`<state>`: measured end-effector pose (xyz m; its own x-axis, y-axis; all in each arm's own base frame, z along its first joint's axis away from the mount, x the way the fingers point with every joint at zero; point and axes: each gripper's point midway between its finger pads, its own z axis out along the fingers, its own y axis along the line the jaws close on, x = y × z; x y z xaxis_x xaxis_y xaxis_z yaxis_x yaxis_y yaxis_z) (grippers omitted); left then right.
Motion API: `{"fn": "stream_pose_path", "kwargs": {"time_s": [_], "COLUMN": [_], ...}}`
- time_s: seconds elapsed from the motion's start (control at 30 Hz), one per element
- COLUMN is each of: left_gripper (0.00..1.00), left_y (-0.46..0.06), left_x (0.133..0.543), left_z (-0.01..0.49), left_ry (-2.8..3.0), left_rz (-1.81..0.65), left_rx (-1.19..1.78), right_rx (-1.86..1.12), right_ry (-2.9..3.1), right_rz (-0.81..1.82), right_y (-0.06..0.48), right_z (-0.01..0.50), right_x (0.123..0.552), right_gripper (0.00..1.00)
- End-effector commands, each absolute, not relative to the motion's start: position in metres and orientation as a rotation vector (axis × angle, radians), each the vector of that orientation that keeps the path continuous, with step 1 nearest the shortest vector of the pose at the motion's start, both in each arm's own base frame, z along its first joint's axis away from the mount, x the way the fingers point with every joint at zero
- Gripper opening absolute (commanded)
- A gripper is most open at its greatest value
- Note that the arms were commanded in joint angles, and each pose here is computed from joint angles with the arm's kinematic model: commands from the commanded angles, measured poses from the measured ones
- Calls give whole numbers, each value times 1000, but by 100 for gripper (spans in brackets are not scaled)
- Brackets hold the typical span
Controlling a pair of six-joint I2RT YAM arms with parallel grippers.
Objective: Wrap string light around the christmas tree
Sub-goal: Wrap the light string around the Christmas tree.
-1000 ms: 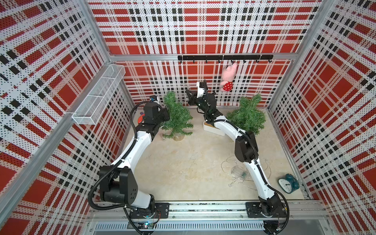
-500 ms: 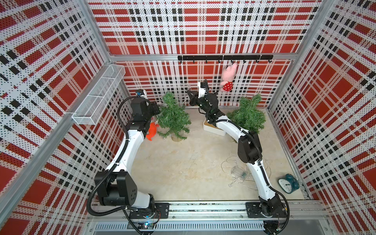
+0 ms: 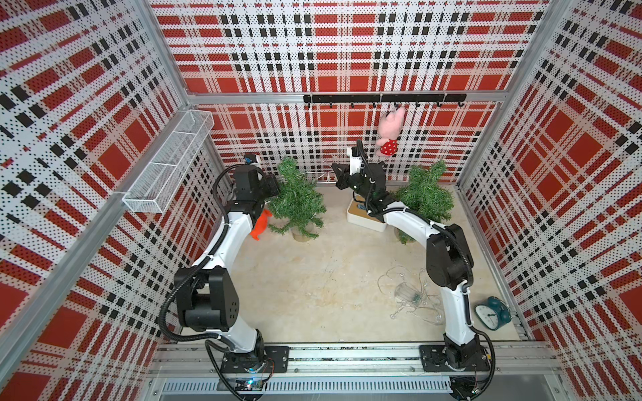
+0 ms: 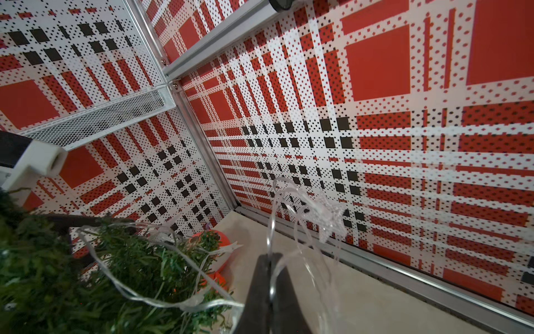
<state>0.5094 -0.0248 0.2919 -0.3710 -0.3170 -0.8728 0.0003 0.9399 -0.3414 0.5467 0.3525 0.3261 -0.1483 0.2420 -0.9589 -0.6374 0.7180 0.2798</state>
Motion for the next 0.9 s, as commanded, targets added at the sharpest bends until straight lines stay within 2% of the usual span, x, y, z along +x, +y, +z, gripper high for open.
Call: {"fn": "stream_pose_path", "kwargs": {"time_s": [0.0,0.13,0.23,0.37,0.57,0.77,0.87], "left_gripper": [2,1,1,1,2,19,32], "left_y": [-22,-16,-13,-16,-13,-18,-16], "left_x": [506,504,504,506,504,485,477], "left_z": [308,310,312,314,312,329,339], "left_ry": [1875,1862,1854,1848,1850,1813,1810], "left_rz": [-360,-361,-355,-369,-351,-398,-372], "left_rx": [-238,-259,-266,-268,-276,-241,-225], "right_rx": [-310,-279,-256,-238,-144,-58,-44], "right_ry": [1534,1544,1547,1557,1615,1558,1557], "right_rz": [683,683,735,795,702,1008,1040], "right_y": [322,314,314,317,288,301,312], "right_z": [339,336,335,329,315,325,319], "right_x": [550,551,553,549,548,516,505], "right_gripper": [8,12,0,0,0,2,1]}}
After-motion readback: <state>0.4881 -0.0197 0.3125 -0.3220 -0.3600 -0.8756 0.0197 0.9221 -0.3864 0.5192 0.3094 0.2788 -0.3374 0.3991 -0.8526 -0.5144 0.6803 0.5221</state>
